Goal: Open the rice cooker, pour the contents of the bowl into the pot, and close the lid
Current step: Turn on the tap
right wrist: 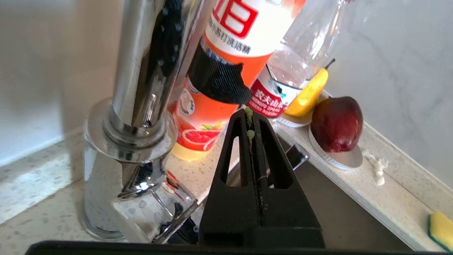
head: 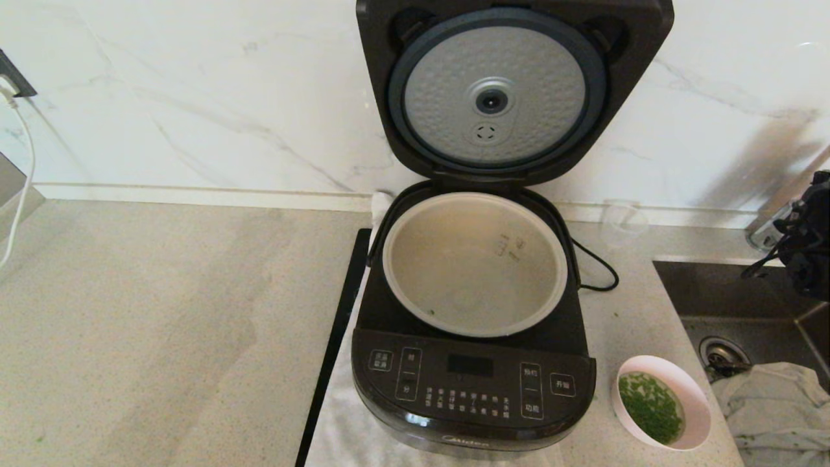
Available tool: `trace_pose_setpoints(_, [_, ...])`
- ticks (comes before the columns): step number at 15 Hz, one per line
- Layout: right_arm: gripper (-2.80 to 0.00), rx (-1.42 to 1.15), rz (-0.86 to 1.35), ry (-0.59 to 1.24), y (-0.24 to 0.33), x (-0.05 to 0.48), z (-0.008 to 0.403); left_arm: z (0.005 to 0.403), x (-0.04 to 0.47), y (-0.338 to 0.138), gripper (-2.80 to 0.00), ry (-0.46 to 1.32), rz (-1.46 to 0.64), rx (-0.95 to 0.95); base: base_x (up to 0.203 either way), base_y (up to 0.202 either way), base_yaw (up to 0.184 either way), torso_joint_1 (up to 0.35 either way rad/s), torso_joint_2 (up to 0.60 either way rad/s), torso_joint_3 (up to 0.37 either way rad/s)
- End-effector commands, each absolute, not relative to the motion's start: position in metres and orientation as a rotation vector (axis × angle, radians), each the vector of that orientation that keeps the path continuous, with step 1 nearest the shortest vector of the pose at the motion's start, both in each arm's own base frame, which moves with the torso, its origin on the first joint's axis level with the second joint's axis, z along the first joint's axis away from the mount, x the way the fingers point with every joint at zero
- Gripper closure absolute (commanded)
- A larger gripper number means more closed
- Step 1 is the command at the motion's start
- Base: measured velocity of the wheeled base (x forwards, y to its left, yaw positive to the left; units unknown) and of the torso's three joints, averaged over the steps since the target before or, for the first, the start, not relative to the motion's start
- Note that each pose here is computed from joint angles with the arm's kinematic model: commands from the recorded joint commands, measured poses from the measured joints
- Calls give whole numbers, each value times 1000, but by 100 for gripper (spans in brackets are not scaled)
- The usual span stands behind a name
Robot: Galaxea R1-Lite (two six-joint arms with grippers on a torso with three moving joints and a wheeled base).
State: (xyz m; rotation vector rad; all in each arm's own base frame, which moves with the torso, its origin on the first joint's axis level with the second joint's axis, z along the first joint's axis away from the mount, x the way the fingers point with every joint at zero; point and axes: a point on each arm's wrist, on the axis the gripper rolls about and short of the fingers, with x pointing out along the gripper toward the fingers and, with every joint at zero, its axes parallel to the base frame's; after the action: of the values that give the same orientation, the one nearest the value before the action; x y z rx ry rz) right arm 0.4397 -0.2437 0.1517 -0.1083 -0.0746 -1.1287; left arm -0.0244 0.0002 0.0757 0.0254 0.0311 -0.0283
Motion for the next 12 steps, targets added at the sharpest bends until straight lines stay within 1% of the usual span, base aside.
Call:
trace_pose_setpoints(1, [0,-107,-1157,-67,-245,439,149,76,-24,0,0,31,-28,26,0,0,0,0,0,0])
trace_pose_setpoints(12, [0,-106,-1198,70,-225,408,137,76,-25,0,0,30,-28,26,0,0,0,0,0,0])
